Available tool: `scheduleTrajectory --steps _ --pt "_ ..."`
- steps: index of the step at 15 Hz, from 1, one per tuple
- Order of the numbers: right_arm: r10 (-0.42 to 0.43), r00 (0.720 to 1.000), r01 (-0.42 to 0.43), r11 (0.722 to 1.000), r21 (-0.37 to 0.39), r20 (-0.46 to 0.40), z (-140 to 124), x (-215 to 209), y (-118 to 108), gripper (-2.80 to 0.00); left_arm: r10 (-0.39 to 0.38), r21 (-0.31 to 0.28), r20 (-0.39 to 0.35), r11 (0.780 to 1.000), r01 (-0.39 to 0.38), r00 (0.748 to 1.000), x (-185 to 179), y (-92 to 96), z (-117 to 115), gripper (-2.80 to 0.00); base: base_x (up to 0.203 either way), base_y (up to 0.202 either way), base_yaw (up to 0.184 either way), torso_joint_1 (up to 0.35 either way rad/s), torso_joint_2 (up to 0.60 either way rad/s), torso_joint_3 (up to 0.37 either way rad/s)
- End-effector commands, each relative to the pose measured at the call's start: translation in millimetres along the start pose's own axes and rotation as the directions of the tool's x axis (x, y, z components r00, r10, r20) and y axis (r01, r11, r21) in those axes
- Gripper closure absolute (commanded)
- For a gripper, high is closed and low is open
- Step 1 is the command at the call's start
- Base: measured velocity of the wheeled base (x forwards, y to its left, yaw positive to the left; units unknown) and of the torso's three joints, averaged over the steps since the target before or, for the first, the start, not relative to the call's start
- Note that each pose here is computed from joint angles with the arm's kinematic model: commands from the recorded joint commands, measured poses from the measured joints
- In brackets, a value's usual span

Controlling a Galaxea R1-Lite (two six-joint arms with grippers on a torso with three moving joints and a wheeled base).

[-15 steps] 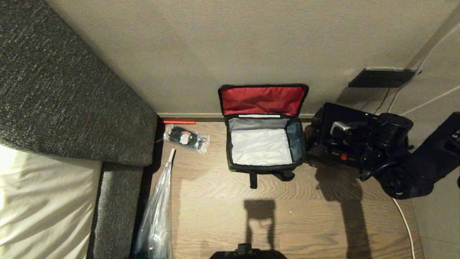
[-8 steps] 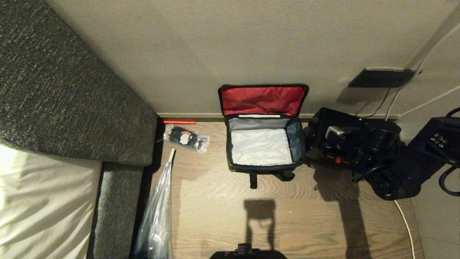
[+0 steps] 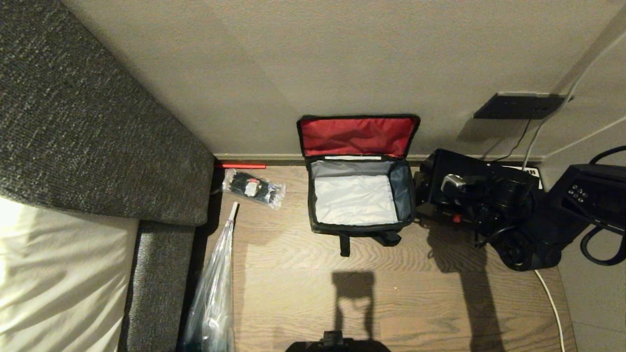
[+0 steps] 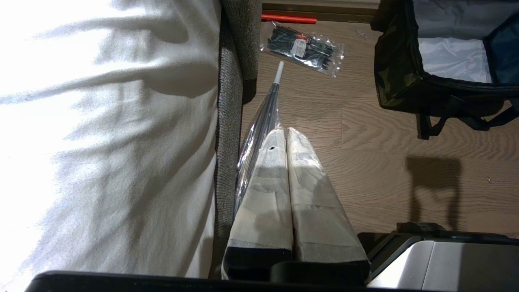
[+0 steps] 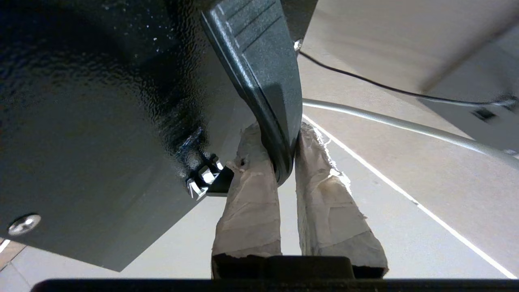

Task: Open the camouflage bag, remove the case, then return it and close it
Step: Release the handle

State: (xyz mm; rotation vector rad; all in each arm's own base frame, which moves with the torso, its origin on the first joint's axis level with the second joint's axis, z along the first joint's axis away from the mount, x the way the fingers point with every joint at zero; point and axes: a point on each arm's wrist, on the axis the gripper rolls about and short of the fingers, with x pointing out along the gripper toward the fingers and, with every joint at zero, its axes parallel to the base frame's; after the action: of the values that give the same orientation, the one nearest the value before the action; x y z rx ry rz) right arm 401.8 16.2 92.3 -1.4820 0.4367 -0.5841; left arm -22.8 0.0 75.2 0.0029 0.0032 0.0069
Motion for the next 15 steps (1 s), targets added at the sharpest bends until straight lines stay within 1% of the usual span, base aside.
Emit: scheduleTrajectory --steps 1,7,15 --pt "0.015 1.000 -0.015 1.000 -0.021 -0.005 1.3 2.0 9.9 0.00 0.001 0.000 0.000 1.000 -0.001 1.000 0.0 0.0 0.0 0.00 0.000 0.000 0.000 0.000 0.00 0.000" --pt "0.023 1.000 -0.023 1.000 -0.013 -0.002 4.6 3.7 16.0 0.00 0.001 0.000 0.000 1.000 -0.001 1.000 0.0 0.0 0.0 0.00 0.000 0.000 0.000 0.000 0.00 0.000" --pt "0.075 0.997 -0.074 0.997 -0.034 0.008 3.4 -6.5 22.5 0.00 0.001 0.000 0.000 1.000 -0.001 1.000 0.0 0.0 0.0 0.00 0.000 0.000 0.000 0.000 0.00 0.000"
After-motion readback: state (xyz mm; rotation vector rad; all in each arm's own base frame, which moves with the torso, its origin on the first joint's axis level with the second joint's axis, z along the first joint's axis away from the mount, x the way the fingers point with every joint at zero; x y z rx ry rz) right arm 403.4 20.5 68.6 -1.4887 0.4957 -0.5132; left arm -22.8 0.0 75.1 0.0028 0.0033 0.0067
